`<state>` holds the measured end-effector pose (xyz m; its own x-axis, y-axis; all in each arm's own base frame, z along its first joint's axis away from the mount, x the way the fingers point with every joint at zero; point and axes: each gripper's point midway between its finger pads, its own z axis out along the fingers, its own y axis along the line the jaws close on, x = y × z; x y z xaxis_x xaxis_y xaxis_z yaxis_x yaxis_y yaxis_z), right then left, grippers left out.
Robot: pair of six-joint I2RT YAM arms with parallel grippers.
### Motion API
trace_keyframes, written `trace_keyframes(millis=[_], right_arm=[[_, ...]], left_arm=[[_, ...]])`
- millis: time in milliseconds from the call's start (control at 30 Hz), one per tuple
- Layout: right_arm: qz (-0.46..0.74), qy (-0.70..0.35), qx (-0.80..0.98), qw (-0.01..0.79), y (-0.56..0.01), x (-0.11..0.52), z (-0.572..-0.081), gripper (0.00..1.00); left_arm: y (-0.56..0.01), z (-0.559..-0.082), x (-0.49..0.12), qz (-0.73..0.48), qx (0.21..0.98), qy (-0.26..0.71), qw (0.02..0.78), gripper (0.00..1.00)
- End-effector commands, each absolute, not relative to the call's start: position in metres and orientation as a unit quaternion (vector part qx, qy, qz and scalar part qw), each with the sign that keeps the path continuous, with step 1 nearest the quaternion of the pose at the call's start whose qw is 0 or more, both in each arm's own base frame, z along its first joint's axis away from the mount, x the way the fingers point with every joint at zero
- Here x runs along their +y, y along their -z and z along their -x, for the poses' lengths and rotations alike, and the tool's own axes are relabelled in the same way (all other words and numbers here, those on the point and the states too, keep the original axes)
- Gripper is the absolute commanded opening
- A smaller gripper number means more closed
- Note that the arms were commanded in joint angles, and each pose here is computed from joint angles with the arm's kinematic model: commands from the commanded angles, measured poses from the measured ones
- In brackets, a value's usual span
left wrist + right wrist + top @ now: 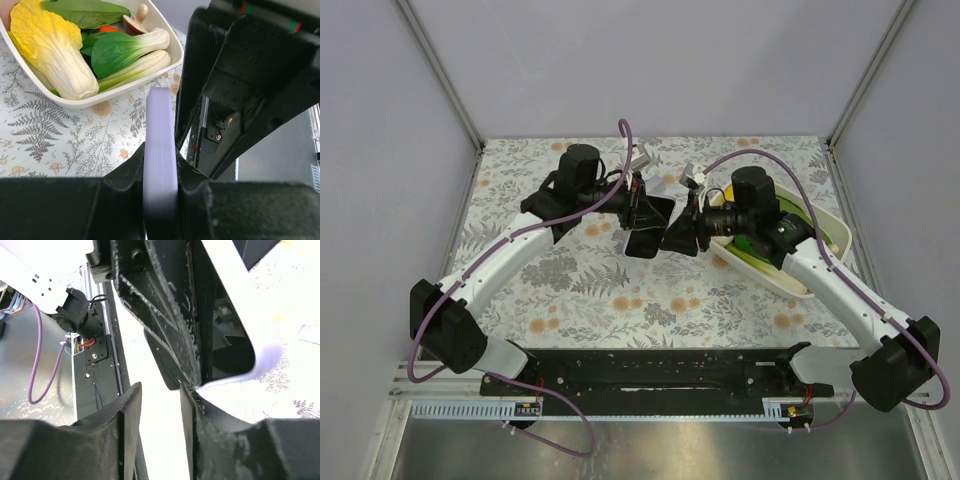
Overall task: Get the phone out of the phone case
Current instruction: Remove the phone case from the phone.
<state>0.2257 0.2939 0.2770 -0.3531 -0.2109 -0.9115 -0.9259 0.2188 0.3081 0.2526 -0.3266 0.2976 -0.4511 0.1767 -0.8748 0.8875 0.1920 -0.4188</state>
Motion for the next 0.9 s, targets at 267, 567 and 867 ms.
trace_keyframes(millis=[267,567,867], right_arm=[[0.408,-0.375,0.689,0.468,-0.307,0.257,-0.245,0.7],[0.399,-0.396,0.673,0.48,-0.342,0.264,-0.253,0.78],[0.404,-0.442,0.664,0.449,-0.347,0.283,-0.257,0.77]], left_arm=[[-0.34,-0.223,-0.318,-0.455,0.591,0.552,0.374,0.0],[-0.322,-0.221,-0.313,-0.47,0.599,0.531,0.373,0.0],[-0.32,-0.214,-0.316,-0.487,0.588,0.526,0.375,0.0]])
